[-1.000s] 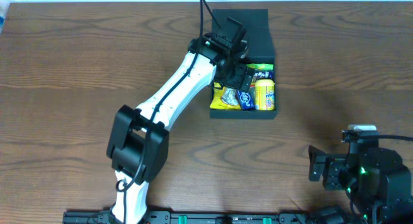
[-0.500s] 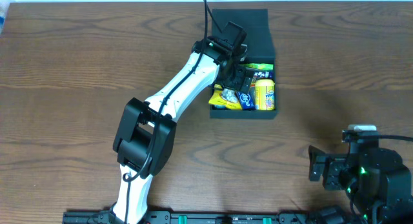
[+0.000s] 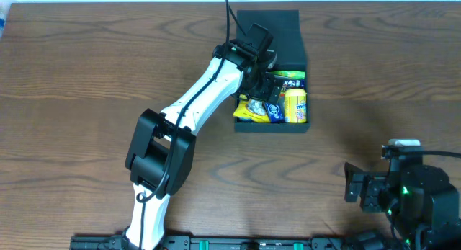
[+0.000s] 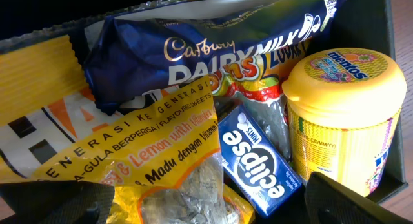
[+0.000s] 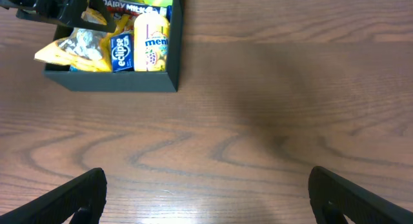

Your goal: Pack container

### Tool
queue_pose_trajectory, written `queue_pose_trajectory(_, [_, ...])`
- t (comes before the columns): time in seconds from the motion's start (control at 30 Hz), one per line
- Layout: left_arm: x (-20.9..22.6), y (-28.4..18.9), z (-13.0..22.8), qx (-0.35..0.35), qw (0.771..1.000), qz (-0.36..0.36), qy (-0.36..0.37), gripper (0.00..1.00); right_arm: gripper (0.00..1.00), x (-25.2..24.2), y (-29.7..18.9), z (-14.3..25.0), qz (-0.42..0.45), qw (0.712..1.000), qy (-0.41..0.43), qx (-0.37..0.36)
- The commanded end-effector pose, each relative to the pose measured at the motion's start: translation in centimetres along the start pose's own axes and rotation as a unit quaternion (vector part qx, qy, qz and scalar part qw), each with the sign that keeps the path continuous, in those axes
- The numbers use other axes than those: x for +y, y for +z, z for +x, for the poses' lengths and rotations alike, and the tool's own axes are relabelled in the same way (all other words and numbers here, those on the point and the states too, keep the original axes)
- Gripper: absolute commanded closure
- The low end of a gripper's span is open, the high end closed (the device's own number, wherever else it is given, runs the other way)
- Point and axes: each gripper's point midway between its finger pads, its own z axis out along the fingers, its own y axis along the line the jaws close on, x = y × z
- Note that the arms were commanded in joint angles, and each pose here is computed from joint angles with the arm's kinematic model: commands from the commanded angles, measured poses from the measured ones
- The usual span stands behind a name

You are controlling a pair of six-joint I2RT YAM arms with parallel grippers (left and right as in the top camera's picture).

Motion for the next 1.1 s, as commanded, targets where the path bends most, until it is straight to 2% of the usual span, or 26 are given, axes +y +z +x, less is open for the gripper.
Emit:
queue_pose_trajectory(0.0, [-1.0,-2.3,-0.6,-0.022,1.0,0.014,0.005,0.05,0.01,-0.1,0.0,0.0,0.002,1.0,0.008,-0.001])
queue_pose_trajectory(0.47, [-0.4,-4.0,-3.3,-0.086,0.996,-0.015,0.025,0.05,0.01,-0.1,0.0,0.0,0.002,1.0,0.008,-0.001])
queue_pose_trajectory(1.07, [1.6,-2.3,-3.1,-0.072,0.996,-0.041,0.015,0.05,0.01,-0.1,0.0,0.0,0.002,1.0,0.008,-0.001])
